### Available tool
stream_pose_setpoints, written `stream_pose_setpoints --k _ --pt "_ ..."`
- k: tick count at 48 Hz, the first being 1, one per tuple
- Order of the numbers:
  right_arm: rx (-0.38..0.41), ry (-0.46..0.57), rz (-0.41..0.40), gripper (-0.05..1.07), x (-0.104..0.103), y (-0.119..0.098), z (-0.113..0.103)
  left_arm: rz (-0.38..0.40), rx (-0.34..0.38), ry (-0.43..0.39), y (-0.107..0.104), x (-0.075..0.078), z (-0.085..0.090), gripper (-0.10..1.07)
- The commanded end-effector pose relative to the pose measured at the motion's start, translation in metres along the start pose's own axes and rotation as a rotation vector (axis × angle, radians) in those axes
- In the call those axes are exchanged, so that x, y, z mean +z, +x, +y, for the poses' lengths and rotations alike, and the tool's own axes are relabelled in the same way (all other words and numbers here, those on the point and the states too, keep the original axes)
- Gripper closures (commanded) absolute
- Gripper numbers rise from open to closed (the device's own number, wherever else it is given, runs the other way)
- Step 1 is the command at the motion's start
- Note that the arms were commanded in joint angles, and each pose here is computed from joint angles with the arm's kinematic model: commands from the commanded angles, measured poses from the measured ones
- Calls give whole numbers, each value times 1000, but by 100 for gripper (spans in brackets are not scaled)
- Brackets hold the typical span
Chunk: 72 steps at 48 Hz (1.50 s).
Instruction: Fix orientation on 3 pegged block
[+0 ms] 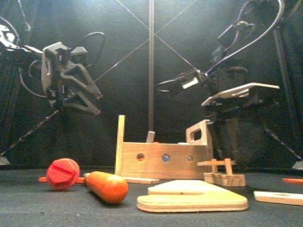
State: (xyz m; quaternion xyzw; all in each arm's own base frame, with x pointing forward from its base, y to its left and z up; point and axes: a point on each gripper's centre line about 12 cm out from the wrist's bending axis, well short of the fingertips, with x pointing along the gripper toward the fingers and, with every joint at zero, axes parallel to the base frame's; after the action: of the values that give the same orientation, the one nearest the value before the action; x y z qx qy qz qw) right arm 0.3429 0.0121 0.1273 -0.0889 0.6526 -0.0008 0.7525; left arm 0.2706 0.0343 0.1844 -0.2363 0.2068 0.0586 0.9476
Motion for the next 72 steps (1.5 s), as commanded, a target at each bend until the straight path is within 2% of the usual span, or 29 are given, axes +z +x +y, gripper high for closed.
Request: stream_pose_setpoints --k 1,9,17,23,40,46,58,72 --pt "0 25 -90 35 11 -27 -3 -16 -7 -6 0 5 -2 12" --pt "-2 113 -131 35 15 -49 -7 -29 -9 -14 -1 7 -3 12" --pt "20 272 -63 35 14 -57 -6 -51 -10 -15 -6 11 -3 12" --pt "23 435 -23 35 18 -57 -2 -69 -17 -18 -12 13 -5 12" --pt "-27 910 -68 35 34 -57 14 -127 -24 -47 -35 10 -4 12" --pt "-24 1063 -57 35 36 -55 20 -146 -26 -60 -41 10 -4 12" --pt "-40 1217 -32 35 33 -48 23 -122 15 -86 -41 6 2 12" --pt "-65 1314 4 36 29 -40 17 -107 31 -95 -41 3 4 12"
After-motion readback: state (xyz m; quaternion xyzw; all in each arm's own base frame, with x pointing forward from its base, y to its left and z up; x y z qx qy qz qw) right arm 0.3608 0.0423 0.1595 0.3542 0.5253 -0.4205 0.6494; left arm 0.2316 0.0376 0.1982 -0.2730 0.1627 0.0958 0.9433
